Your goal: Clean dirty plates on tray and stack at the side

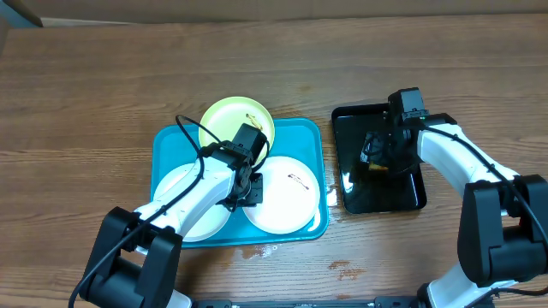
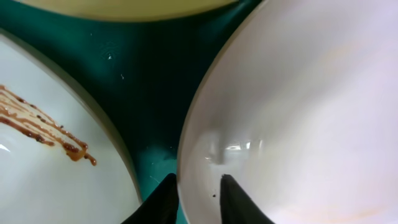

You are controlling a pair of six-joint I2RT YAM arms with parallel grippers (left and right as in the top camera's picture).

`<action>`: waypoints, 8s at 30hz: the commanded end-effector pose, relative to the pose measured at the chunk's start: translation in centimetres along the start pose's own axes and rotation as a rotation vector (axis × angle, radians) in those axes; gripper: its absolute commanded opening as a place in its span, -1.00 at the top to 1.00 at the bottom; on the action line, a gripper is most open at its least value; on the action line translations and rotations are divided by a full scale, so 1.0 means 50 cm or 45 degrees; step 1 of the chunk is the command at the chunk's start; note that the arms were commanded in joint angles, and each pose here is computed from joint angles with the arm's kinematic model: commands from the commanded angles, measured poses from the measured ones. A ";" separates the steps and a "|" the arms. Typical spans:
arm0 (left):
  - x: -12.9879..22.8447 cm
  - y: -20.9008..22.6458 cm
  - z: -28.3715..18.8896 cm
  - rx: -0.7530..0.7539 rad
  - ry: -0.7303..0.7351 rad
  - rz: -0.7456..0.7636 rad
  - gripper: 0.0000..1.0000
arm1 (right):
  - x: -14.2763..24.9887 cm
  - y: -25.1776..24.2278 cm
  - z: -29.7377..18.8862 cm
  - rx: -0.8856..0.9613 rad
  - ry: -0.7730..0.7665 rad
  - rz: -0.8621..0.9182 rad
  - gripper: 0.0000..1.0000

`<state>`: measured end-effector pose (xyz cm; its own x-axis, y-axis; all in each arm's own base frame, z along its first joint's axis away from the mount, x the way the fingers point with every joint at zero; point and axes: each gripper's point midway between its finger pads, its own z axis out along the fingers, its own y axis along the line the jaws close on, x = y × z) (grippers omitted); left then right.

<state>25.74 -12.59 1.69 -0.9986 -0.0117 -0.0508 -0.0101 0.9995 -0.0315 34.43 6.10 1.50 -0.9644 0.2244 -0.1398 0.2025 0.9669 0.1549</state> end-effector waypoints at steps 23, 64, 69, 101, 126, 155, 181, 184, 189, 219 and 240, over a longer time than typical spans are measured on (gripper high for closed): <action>-0.051 0.021 -0.005 -0.122 -0.125 0.363 0.90 | -0.005 0.007 -0.024 -0.010 -0.017 -0.009 -0.62; -0.045 -0.007 0.001 -0.009 -0.115 0.169 0.41 | -0.001 -0.010 0.001 0.027 -0.042 -0.005 0.02; -0.046 -0.007 0.000 -0.008 -0.118 0.169 0.39 | -0.009 -0.007 0.002 0.019 -0.067 -0.008 0.61; -0.041 -0.005 0.001 -0.013 -0.104 0.169 0.25 | -0.130 0.039 -0.068 -0.034 -0.278 -0.027 -0.51; -0.029 0.011 0.025 -0.047 -0.111 0.168 0.48 | -0.005 -0.013 0.004 0.043 -0.051 -0.007 -0.31; -0.029 0.018 0.028 -0.070 -0.111 0.167 0.39 | -0.041 -0.006 0.017 0.024 -0.153 -0.051 -0.25; -0.039 0.015 0.022 -0.102 -0.053 0.183 0.92 | -0.093 0.052 -0.149 -0.087 -0.239 -0.065 0.93; -0.044 0.012 0.017 -0.099 -0.061 0.182 0.92 | -0.056 0.040 -0.142 -0.059 -0.141 0.024 0.93; -0.043 0.002 0.015 -0.062 -0.051 0.169 0.92 | -0.038 0.026 -0.135 -0.018 -0.099 0.058 0.93; -0.046 -0.045 0.000 0.097 -0.022 0.074 0.92 | 0.025 0.188 -0.145 -0.384 -0.007 -0.421 0.93; -0.067 -0.006 0.000 -0.056 -0.092 0.171 0.92 | 0.227 0.338 -0.059 -0.197 0.014 -1.024 0.93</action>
<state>28.11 -13.24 1.74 -0.9896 0.1020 -0.1018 0.1043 0.9944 -0.0175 26.31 24.76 6.98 -0.8192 -0.5145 -0.2533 -0.5626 0.8066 0.1811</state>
